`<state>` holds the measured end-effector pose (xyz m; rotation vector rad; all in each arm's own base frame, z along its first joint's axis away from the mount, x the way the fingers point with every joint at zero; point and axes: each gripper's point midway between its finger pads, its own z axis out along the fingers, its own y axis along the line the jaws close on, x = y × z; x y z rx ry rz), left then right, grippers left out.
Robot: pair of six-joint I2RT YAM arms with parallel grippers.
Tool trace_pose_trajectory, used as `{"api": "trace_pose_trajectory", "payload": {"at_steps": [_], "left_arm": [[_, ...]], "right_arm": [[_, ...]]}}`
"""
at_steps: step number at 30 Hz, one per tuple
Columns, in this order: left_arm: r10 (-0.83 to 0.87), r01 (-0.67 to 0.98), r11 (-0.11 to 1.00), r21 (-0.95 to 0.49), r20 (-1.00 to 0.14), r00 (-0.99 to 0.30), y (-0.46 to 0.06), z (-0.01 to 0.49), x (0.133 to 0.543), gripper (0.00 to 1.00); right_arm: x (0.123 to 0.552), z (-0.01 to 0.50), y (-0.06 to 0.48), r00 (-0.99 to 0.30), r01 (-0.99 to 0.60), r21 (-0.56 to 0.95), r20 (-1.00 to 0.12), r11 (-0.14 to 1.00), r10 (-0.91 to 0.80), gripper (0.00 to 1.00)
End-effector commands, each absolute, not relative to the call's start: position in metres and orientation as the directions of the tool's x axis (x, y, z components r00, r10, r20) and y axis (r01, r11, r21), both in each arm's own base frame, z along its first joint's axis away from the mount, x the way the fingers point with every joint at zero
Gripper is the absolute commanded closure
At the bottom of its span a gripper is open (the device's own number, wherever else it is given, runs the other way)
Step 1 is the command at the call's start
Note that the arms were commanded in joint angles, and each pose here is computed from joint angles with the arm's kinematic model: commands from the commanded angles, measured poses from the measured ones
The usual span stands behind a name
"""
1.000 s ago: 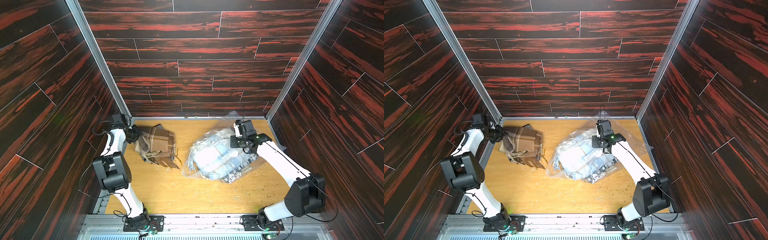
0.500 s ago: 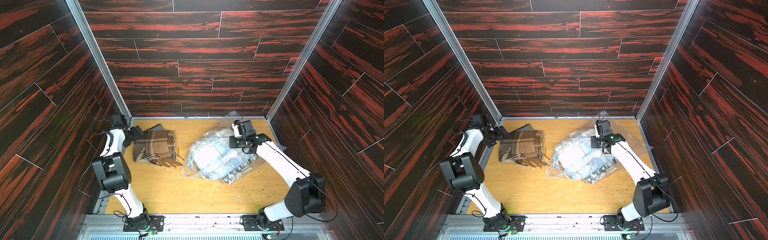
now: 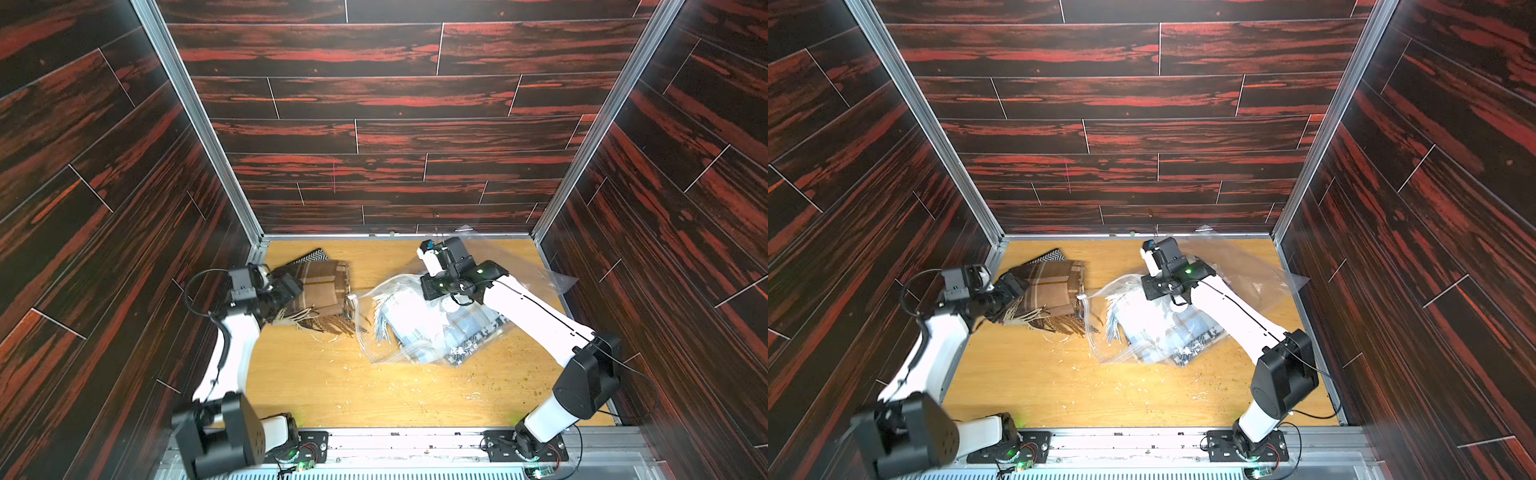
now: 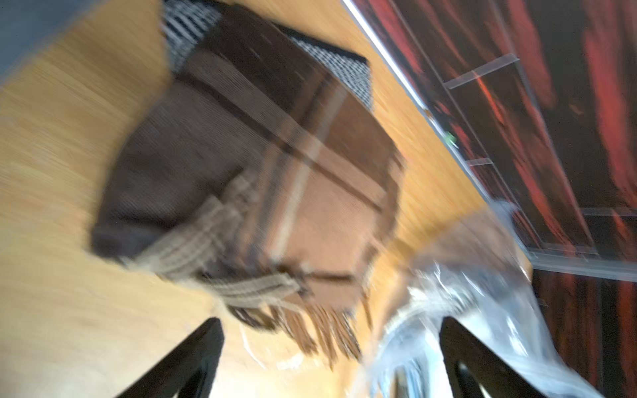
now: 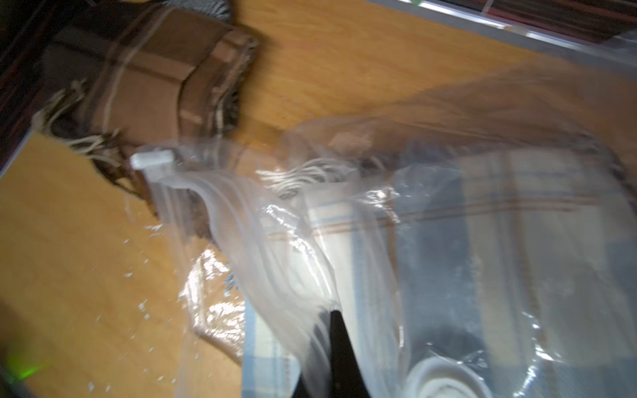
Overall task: Take the scarf out of the vacuum bag
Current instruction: Take out the scarf from the vacuum bag.
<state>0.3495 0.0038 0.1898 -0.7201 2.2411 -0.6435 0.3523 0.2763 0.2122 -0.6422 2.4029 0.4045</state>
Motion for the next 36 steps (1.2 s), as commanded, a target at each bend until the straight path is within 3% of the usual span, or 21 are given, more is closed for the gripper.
{"api": "trace_pose_trajectory", "payload": {"at_steps": [1,13,36], "left_arm": [[-0.643,-0.231,0.71,-0.665,-0.477,-0.599,-0.023,0.201,0.339,0.0],[-0.568,-0.083,0.7,-0.709,-0.483,-0.667,-0.107,0.183,0.312,0.0],[-0.447,0.058,0.62,-0.783,-0.412,-0.794,-0.264,0.127,0.32,0.07]], "right_arm": [[0.339,0.219,0.294,-0.683,-0.597,0.171,-0.621,0.784,-0.385,1.0],[0.304,0.222,0.309,-0.708,-0.655,0.312,-0.573,0.688,-0.413,1.0],[0.297,0.219,0.307,-0.731,-0.633,0.345,-0.56,0.693,-0.389,1.0]]}}
